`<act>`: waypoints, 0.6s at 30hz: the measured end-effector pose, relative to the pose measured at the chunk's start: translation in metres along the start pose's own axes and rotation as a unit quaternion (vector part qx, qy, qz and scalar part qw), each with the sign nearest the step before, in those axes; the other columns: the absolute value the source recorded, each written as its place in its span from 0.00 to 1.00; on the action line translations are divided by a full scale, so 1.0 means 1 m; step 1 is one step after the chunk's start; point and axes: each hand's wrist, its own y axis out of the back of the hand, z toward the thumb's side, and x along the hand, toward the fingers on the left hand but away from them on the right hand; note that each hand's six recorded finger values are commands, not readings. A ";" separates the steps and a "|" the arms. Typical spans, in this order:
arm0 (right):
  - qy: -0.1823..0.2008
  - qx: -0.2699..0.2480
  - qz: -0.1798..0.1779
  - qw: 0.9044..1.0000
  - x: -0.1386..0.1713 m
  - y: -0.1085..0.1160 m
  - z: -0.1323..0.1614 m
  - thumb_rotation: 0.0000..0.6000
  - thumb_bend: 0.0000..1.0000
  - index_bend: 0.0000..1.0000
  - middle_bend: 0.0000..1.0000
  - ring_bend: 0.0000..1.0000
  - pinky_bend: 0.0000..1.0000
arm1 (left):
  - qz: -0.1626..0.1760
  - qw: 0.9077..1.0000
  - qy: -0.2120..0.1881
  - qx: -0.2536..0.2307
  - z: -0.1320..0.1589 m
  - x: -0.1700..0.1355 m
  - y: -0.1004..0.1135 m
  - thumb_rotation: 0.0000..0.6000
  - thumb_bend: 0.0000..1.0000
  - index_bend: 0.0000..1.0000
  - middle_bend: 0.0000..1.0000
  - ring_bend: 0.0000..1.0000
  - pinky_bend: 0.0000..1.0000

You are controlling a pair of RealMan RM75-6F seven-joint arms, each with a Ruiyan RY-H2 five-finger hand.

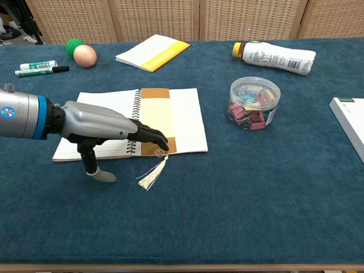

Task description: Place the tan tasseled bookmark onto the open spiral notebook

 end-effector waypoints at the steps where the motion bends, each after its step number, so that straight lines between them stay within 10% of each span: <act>1: 0.000 0.000 0.000 1.000 0.000 0.000 0.000 1.00 0.00 0.00 0.00 0.00 0.00 | 0.000 1.000 0.000 0.000 0.000 0.000 0.000 1.00 0.33 0.10 0.00 0.00 0.00; 18: 0.001 0.000 0.002 1.000 0.000 -0.001 0.001 1.00 0.00 0.00 0.00 0.00 0.00 | 0.008 1.000 0.003 0.007 -0.003 -0.005 0.003 1.00 0.33 0.10 0.00 0.00 0.00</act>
